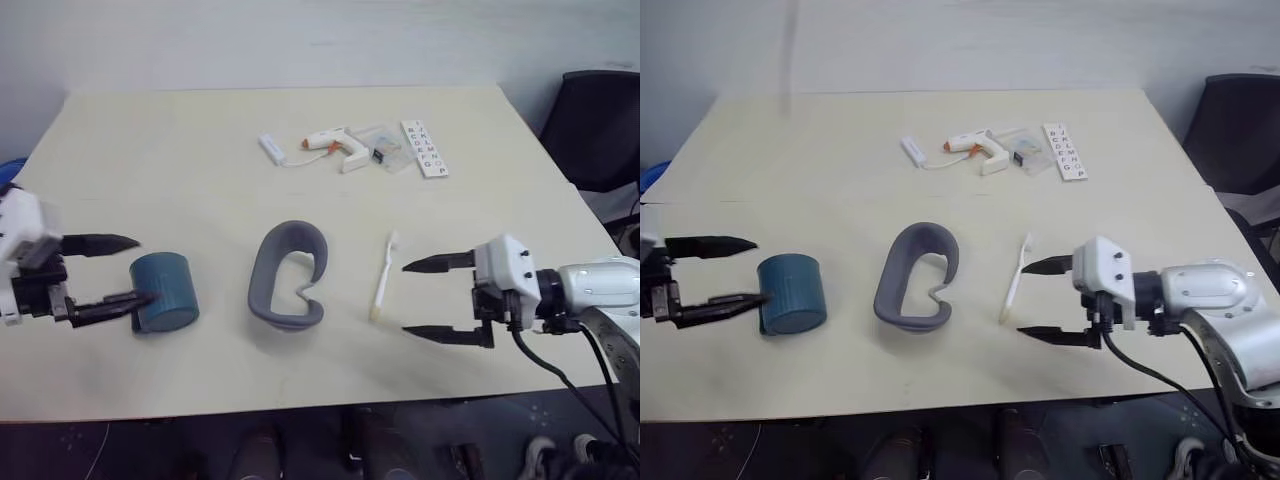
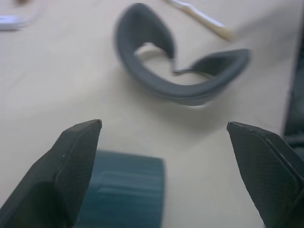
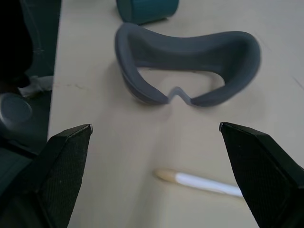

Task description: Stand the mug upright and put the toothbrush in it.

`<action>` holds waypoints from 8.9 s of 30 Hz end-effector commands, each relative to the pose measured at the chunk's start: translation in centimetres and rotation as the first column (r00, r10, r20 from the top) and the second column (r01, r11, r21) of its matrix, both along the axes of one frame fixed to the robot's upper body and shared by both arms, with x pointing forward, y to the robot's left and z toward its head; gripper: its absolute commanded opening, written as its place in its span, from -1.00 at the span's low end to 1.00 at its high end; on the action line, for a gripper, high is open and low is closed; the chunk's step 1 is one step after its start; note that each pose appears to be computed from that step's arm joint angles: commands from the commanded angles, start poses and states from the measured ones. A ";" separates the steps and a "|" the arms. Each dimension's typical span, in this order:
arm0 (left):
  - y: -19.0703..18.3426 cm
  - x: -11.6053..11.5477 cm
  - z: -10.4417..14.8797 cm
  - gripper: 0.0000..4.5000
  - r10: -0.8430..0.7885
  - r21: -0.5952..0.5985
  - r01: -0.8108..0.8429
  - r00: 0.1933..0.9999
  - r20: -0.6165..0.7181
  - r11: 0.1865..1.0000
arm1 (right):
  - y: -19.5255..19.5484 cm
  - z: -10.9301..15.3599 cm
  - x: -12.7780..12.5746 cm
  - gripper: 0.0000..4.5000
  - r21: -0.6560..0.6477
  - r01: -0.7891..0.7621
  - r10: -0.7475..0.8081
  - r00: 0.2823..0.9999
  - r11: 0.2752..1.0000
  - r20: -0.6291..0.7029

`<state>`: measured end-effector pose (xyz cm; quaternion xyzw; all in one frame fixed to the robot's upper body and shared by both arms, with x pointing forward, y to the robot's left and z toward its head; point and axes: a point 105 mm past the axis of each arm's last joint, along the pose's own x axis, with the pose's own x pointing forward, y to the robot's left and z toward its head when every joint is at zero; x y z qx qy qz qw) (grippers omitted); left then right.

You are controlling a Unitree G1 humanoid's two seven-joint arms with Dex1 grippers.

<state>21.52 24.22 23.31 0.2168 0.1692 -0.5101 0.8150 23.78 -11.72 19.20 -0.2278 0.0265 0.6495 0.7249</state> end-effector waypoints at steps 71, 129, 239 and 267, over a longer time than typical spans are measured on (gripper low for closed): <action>-11.3 5.3 -0.7 1.00 -0.345 -0.214 0.403 0.901 0.263 0.890 | -14.2 0.6 7.5 0.99 0.032 0.778 -0.772 0.616 0.627 0.158; 8.2 5.2 -12.3 0.55 0.780 -0.025 -0.881 0.431 -0.454 0.472 | -0.3 5.6 0.6 1.00 0.158 0.078 -0.056 0.988 0.984 -0.141; -3.9 13.9 -9.5 0.88 0.525 -0.230 -0.482 0.829 0.192 0.845 | -0.1 0.0 7.1 1.00 0.174 0.725 -0.624 0.670 0.666 -0.402; -5.0 -0.5 2.5 0.95 -0.121 -0.122 0.132 0.988 0.093 0.984 | 2.4 -4.5 10.7 1.00 0.011 0.839 -0.737 0.483 0.543 -0.473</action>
